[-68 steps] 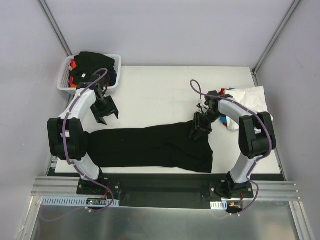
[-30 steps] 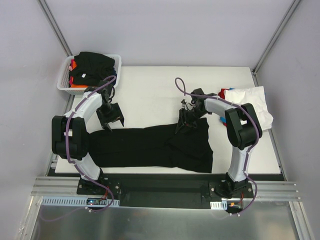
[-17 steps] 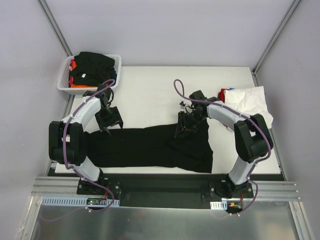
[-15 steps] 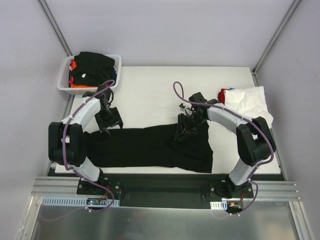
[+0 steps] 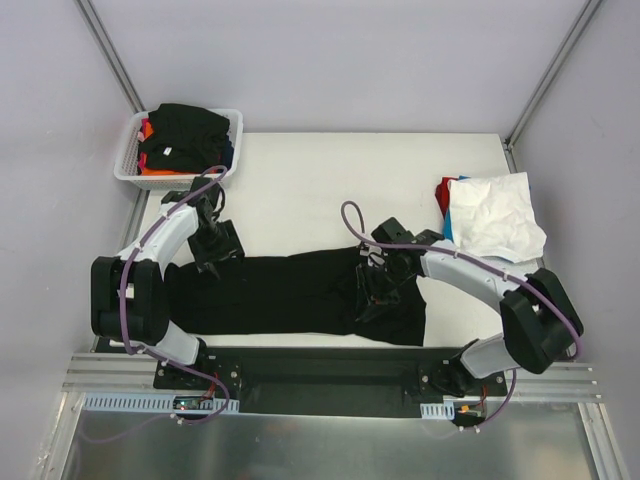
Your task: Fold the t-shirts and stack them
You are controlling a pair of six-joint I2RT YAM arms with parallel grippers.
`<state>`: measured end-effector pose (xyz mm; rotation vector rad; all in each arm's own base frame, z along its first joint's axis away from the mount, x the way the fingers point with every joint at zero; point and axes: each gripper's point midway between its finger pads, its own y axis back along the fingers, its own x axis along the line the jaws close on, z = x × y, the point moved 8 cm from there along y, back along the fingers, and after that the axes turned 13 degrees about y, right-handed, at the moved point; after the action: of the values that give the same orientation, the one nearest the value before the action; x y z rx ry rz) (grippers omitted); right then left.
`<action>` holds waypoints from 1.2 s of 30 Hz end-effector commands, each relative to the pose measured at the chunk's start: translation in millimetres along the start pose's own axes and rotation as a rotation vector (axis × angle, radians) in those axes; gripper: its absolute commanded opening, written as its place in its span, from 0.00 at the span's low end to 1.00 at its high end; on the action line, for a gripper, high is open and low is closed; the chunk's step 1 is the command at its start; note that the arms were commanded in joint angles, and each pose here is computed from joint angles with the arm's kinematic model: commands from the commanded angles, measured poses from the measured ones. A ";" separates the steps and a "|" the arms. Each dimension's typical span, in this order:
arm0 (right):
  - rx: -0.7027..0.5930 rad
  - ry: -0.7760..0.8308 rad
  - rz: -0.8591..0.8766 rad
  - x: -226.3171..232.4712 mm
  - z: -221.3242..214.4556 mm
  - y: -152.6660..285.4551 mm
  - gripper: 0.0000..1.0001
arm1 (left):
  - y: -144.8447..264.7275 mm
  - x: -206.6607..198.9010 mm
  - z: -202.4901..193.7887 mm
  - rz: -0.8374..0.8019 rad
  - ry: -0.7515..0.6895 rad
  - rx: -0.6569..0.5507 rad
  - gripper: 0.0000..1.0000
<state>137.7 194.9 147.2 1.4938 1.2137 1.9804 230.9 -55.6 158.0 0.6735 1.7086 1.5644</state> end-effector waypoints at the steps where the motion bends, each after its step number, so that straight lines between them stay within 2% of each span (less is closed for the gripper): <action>1: -0.020 0.008 -0.137 7.8 -10.3 11.1 0.34 | 4.6 4.9 -3.7 0.004 0.008 -0.026 0.64; 5: -0.029 0.078 -0.251 3.1 4.0 21.8 0.38 | 3.8 3.3 -3.9 -0.005 0.009 -0.023 0.64; 7: 0.023 0.067 -0.281 -6.4 13.9 18.0 0.41 | 4.2 2.0 -3.9 -0.015 0.010 -0.019 0.64; 10: 0.017 0.085 -0.275 -15.3 37.2 20.0 0.45 | 7.9 1.6 -4.6 -0.025 0.007 -0.029 0.64; 14: -0.026 0.051 -0.220 -41.4 82.9 26.3 0.47 | 10.1 6.5 -10.2 -0.028 0.012 -0.034 0.64; 24: -0.062 0.009 -0.107 -82.8 131.4 28.7 0.47 | 6.9 4.3 -8.9 -0.015 0.023 -0.015 0.64; 29: -0.084 0.037 -0.024 -79.4 149.9 24.6 0.45 | 8.2 -4.2 -0.7 -0.012 0.023 -0.015 0.64; 36: -0.082 0.058 0.099 -64.6 150.9 13.3 0.44 | 6.4 -15.9 8.7 -0.001 0.011 -0.005 0.64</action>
<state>303.5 188.4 118.1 1.4559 1.1514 1.9956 241.4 -57.9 159.7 0.6480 1.7151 1.5745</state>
